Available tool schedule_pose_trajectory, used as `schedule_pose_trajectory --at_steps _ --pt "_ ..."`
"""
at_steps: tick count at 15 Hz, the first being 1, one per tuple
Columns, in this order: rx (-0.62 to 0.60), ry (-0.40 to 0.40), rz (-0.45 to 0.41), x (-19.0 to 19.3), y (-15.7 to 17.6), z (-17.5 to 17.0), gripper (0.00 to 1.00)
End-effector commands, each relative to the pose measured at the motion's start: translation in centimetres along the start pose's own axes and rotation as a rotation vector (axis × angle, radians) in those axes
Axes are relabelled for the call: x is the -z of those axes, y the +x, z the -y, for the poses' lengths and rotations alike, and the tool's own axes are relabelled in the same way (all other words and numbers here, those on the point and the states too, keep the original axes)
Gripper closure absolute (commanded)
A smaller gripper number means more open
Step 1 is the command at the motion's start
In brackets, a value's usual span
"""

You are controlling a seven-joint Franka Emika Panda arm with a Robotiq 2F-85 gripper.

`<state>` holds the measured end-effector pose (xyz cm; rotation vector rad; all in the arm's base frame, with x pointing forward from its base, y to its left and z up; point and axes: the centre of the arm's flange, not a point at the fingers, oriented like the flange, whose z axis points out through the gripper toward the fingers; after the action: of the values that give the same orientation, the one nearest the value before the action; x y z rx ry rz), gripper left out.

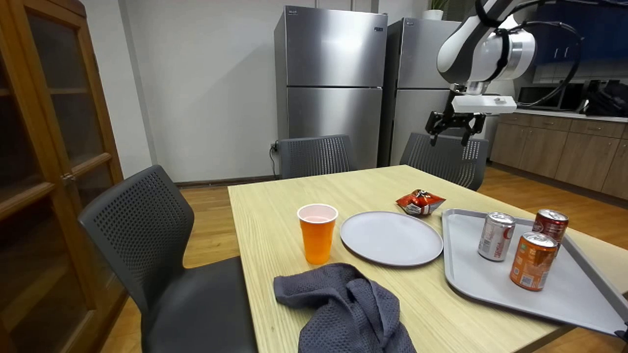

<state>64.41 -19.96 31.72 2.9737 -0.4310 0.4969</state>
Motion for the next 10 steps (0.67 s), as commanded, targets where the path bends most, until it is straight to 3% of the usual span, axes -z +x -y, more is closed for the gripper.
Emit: schedule_pose_trajectory --at_steps 1,10 --pt "0.035 0.016 0.004 1.5 -3.5 -0.9 0.0" --pt "0.09 0.018 0.064 2.8 -8.6 -1.6 0.0"
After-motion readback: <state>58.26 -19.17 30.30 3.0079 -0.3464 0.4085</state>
